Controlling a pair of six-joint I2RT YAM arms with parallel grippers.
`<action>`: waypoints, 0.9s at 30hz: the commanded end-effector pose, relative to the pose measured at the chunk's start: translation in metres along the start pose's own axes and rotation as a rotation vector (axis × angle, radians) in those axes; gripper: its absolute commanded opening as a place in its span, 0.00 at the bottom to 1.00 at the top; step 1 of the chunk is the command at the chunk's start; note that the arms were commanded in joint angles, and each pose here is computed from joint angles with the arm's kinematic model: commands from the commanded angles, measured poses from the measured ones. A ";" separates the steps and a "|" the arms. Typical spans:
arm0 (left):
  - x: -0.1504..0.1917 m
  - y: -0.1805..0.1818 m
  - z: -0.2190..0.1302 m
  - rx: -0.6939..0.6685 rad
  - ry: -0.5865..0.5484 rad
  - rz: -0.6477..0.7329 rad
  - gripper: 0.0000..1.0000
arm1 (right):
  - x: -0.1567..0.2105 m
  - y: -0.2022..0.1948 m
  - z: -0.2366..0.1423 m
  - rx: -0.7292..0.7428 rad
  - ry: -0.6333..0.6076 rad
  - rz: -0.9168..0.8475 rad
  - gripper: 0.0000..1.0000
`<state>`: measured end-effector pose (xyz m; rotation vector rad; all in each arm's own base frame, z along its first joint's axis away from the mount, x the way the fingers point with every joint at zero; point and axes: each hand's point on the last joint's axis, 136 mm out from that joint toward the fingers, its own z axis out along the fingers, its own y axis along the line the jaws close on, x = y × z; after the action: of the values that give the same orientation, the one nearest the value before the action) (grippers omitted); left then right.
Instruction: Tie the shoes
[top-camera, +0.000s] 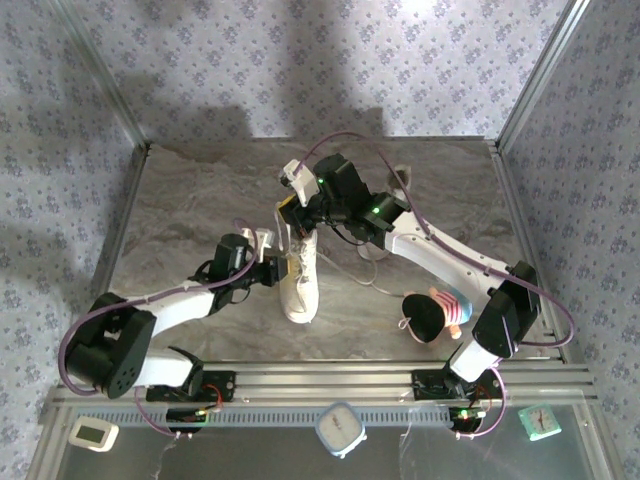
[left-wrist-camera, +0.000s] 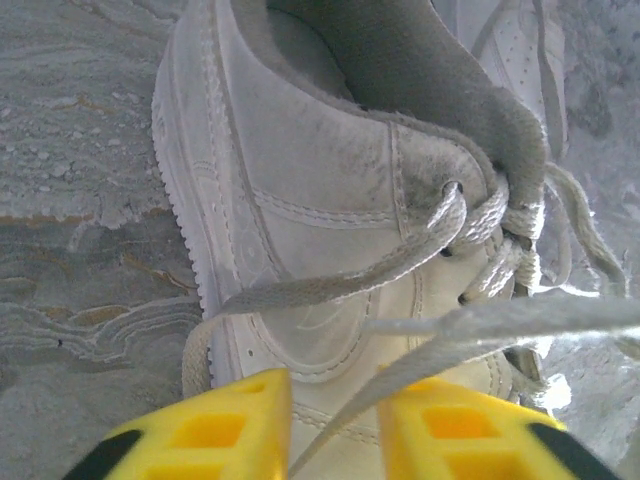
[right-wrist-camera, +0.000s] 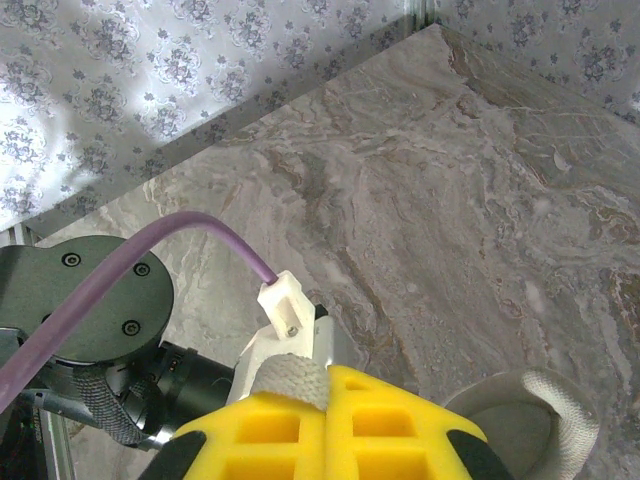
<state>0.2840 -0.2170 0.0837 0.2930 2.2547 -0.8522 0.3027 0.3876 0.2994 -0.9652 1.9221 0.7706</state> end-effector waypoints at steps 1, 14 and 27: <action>-0.015 -0.008 0.002 0.019 -0.031 0.039 0.18 | -0.006 -0.001 -0.003 0.005 0.000 0.008 0.00; -0.020 -0.017 -0.022 -0.013 -0.083 0.082 0.00 | -0.013 -0.007 -0.002 0.040 -0.006 0.015 0.00; -0.021 -0.019 -0.035 -0.064 -0.090 0.137 0.00 | -0.025 -0.015 0.006 0.101 0.001 0.036 0.00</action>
<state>0.2734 -0.2111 0.1205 0.3422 2.1630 -0.7463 0.3217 0.3940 0.3139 -0.9136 1.9310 0.7196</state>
